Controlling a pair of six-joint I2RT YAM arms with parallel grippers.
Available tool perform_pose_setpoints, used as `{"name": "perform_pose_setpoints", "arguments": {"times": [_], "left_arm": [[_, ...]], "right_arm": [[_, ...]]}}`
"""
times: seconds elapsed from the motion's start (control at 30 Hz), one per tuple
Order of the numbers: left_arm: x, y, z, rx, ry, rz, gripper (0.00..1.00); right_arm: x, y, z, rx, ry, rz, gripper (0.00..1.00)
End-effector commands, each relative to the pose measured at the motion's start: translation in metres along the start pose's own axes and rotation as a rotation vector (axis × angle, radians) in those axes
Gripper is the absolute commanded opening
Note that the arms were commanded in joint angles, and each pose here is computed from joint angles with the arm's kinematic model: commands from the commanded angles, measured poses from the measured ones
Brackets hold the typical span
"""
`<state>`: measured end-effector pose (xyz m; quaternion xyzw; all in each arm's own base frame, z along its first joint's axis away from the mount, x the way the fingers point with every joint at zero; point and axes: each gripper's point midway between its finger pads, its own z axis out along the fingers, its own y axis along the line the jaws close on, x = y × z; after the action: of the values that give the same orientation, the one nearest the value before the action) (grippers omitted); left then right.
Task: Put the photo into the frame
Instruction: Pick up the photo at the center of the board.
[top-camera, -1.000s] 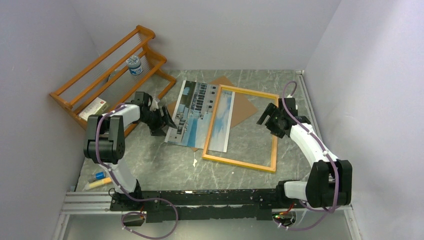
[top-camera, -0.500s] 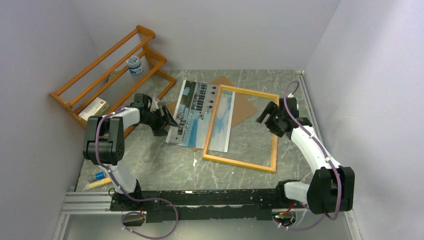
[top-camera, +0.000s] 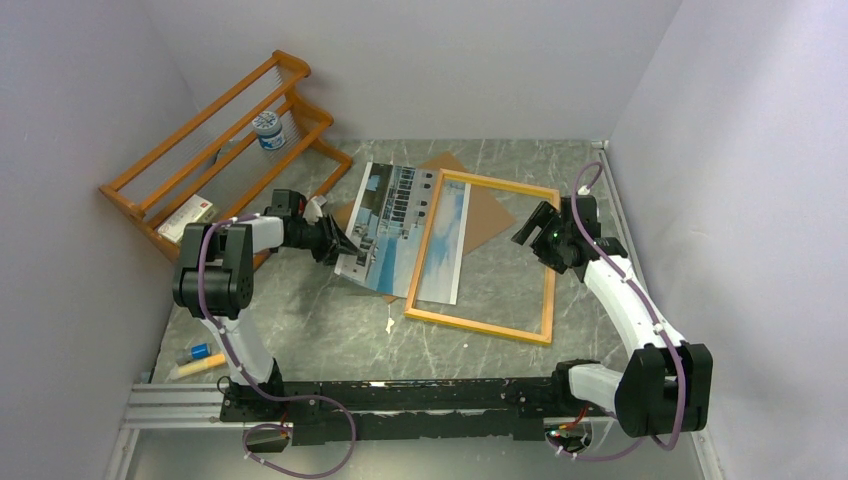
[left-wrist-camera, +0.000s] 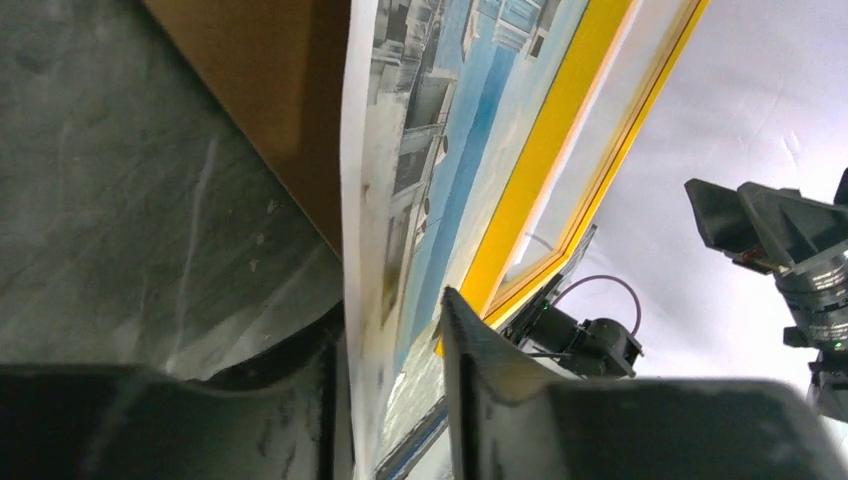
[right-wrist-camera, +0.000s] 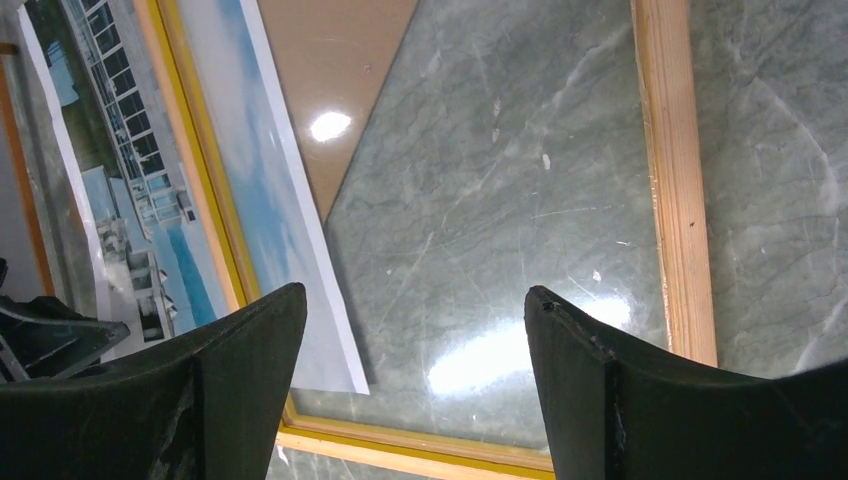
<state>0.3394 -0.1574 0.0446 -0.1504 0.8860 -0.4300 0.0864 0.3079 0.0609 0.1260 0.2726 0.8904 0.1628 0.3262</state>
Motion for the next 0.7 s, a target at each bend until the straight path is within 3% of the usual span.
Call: {"name": "perform_pose_setpoints", "arguments": {"times": [0.0,0.13,0.47,0.67], "left_arm": [[-0.012,-0.026,-0.01,0.058,-0.011,0.096,0.28],[-0.018,-0.027,-0.024,-0.037,-0.04,0.159,0.03],[-0.055,-0.051,-0.099,-0.357,-0.242,0.347,0.02],[-0.074,-0.087,-0.145,-0.439,-0.371,0.454,0.03]], "right_arm": [[-0.009,0.01,-0.006,-0.036,-0.039,0.005,0.83],[-0.011,0.012,-0.007,-0.039,-0.047,0.006,0.83],[-0.023,0.016,-0.009,-0.027,-0.077,-0.012,0.82],[-0.028,0.021,-0.01,-0.036,-0.09,-0.008,0.82]]}}
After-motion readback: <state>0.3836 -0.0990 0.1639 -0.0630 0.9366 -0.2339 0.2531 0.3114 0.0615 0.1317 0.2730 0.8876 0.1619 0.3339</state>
